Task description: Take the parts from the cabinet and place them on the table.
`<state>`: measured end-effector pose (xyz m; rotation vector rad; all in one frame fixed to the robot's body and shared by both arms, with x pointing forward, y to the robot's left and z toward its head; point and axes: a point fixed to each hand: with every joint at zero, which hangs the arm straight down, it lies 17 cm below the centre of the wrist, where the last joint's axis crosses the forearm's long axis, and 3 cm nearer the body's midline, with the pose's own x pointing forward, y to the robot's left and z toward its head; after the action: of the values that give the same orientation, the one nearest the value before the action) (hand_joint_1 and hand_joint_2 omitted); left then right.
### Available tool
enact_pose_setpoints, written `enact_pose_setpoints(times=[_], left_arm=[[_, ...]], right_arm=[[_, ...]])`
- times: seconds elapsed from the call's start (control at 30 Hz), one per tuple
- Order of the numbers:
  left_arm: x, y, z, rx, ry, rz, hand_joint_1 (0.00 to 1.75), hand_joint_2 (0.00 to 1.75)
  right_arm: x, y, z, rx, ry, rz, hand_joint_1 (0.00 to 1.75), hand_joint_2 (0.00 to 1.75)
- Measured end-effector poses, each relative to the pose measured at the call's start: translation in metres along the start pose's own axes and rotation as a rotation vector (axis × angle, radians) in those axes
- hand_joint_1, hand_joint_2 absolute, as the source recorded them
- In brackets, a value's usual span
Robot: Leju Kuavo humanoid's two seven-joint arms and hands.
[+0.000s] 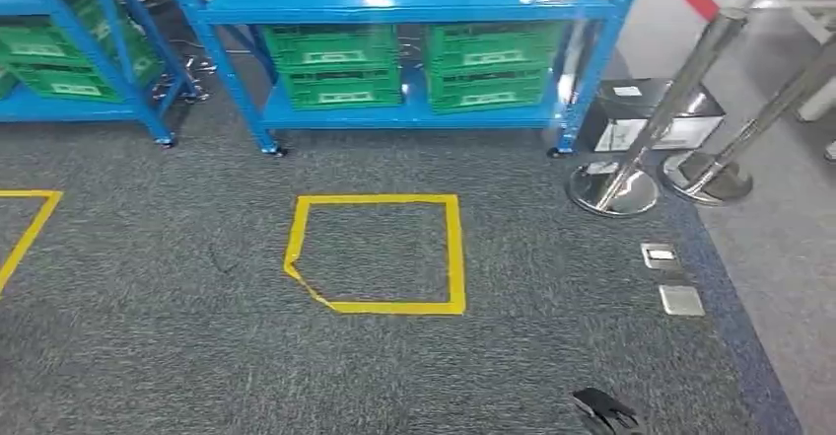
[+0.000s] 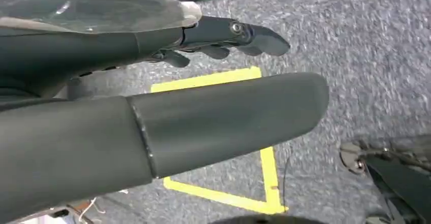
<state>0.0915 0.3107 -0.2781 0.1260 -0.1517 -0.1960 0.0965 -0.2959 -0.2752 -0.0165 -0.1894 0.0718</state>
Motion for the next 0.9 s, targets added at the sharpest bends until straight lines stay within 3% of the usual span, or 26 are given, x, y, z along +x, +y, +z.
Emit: enact_pose_setpoints(times=[0.9], left_arm=[[-0.0043,-0.0004,-0.0001,0.005,0.01,0.014,0.0,0.0]], right_arm=[[-0.0019,0.0004,0.0002,0.004,0.001,0.006,0.0,0.0]])
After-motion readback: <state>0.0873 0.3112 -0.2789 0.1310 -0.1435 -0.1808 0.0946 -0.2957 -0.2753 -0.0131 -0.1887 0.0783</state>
